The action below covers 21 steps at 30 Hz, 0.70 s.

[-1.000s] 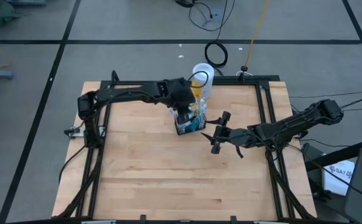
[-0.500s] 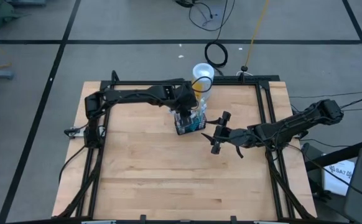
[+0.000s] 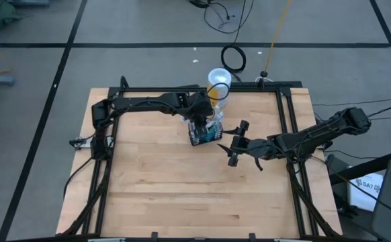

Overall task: Pick & Place toothbrushing station
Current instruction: Return to Home Position

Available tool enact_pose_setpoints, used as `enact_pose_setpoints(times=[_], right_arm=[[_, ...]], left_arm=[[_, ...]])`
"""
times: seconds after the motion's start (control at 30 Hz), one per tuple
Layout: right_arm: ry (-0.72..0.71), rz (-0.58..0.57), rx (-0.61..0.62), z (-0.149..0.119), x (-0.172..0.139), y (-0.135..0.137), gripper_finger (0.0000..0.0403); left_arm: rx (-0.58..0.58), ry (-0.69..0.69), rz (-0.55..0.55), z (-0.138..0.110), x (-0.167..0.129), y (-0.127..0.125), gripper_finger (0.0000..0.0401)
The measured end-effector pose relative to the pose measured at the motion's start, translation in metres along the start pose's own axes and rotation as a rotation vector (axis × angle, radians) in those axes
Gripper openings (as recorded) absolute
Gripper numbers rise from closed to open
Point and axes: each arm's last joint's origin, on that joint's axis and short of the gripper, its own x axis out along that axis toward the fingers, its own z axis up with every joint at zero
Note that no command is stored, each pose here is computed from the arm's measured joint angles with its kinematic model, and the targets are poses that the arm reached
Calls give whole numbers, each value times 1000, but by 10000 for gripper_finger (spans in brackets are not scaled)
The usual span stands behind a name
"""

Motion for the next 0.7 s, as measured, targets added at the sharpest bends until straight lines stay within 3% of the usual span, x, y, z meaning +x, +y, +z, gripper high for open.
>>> enact_pose_setpoints(times=[0.23,0.7], right_arm=[[3,0,-1,0,0,0,238],[-1,0,5,0,0,0,238]], left_arm=[[2,-63,7,7,-26,-2,131],[34,-358,25,17,-157,-17,131]])
